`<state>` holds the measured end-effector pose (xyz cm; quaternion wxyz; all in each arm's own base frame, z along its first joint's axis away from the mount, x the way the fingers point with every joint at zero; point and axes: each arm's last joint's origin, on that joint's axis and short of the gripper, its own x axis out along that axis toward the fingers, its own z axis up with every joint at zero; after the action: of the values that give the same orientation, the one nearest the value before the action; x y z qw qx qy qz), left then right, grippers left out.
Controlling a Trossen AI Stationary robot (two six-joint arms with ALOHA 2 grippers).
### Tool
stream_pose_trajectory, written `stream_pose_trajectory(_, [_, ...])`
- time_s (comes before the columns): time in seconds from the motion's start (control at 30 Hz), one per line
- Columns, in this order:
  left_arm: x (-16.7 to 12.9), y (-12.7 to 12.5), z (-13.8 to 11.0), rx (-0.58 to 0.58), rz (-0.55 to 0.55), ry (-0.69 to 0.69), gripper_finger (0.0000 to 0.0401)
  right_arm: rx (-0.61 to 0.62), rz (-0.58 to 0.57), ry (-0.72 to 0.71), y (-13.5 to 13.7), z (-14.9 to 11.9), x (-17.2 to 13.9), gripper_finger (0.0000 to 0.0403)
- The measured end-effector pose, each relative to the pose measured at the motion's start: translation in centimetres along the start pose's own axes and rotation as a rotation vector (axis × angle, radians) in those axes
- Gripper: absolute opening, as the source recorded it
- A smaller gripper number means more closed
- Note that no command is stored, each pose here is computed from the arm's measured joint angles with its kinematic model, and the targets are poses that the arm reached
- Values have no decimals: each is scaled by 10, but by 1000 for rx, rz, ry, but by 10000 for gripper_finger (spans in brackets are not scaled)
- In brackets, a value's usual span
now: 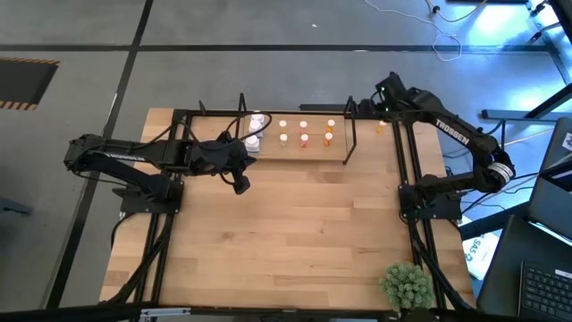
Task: Pick and place medicine bottles onto shelf by color
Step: Put the orange pill bottle on the shelf aligned with the other orange pill bottles
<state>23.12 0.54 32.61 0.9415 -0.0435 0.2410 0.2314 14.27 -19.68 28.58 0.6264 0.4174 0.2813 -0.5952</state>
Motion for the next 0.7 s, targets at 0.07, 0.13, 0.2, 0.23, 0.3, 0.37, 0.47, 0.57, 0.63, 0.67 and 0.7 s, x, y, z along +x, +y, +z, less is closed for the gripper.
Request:
stream_pose_trajectory(0.07, [0,0,0,0,0,0,0,8,26,-30,4,7,-9,5])
stream_pose_trajectory(0.13, [0,0,0,0,0,0,0,16,50,-58,9,16,-16,5])
stream_pose_trajectory(0.2, [0,0,0,0,0,0,0,14,76,-62,16,24,-19,5])
stream_pose_trajectory(0.23, [0,0,0,0,0,0,0,7,87,-57,20,29,-19,5])
stream_pose_trajectory(0.3, [0,0,0,0,0,0,0,-24,112,-33,29,38,-18,5])
stream_pose_trajectory(0.37, [0,0,0,0,0,0,0,-65,104,-4,37,49,-15,5])
stream_pose_trajectory(0.47, [0,0,0,0,0,0,0,-99,42,55,40,66,-10,5])
stream_pose_trajectory(0.57, [0,0,0,0,0,0,0,-104,-57,107,35,83,-5,5])
stream_pose_trajectory(0.63, [0,0,0,0,0,0,0,-105,-106,155,29,92,1,5])
stream_pose_trajectory(0.67, [0,0,0,0,0,0,0,-113,-119,183,26,95,4,5])
stream_pose_trajectory(0.7, [0,0,0,0,0,0,0,-128,-125,207,24,97,9,5])
